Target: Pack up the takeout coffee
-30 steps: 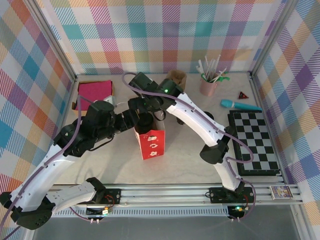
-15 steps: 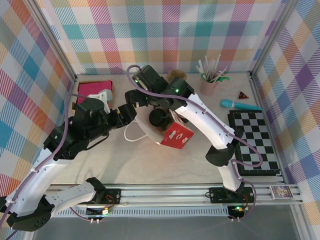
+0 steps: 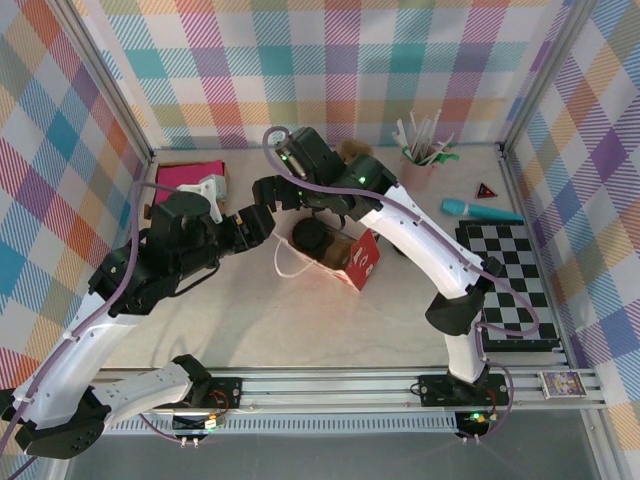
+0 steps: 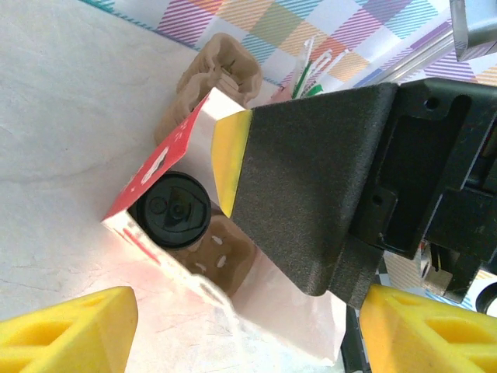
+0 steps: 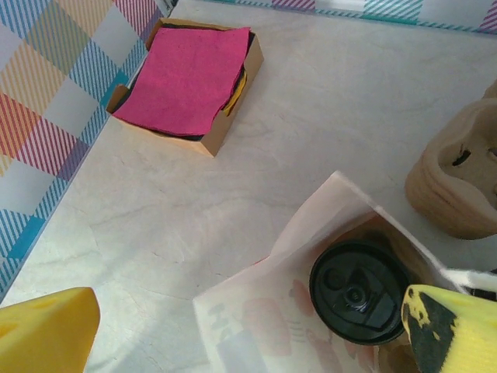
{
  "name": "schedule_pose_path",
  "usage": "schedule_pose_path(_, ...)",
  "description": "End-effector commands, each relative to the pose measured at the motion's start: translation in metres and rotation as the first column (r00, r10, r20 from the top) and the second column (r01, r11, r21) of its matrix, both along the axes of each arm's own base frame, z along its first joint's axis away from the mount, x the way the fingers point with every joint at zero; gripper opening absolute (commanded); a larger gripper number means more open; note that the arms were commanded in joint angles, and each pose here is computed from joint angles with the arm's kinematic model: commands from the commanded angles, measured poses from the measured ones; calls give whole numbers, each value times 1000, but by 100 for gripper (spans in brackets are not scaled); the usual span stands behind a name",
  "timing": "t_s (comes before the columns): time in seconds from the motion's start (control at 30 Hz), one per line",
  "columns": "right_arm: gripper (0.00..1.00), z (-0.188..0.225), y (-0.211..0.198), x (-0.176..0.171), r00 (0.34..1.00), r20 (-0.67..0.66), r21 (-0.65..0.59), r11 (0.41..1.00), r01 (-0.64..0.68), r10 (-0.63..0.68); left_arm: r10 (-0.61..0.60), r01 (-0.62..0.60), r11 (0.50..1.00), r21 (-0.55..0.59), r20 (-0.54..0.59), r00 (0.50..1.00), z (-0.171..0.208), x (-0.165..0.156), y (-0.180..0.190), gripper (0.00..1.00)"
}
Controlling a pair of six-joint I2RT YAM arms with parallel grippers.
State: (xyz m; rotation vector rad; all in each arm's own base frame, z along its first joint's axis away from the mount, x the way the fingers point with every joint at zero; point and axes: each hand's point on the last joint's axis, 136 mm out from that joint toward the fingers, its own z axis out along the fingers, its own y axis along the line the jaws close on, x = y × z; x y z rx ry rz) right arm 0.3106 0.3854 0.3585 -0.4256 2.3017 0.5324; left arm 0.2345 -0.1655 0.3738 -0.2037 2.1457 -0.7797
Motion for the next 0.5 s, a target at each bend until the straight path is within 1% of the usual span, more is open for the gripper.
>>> schedule_pose_path(0.0, 100, 42, -11, -10, 999, 29, 117, 993, -20, 17, 115, -105, 986, 133, -69, 991, -33, 5, 25, 74)
schedule_pose_path(0.1, 99, 41, -8, -11, 1000, 9, 134, 991, -30, 29, 80, -66, 990, 126, -109, 991, -43, 4, 15, 74)
schedule_pose_path(0.2, 99, 36, -7, -12, 998, -43, 157, 987, -34, 41, 62, -42, 991, 128, -149, 987, -53, 5, 8, 74)
schedule_pose_path(0.3, 99, 36, -7, -14, 996, -71, 179, 983, -32, 45, 62, -42, 991, 131, -150, 987, -54, 8, 6, 73)
schedule_pose_path(0.37, 99, 44, -6, -15, 997, -56, 202, 978, -41, 53, 72, -53, 990, 132, -138, 988, -52, 10, 7, 74)
schedule_pose_path(0.47, 99, 71, -6, -18, 996, 13, 253, 964, -84, 83, 93, -79, 989, 128, -108, 990, -46, 12, 12, 74)
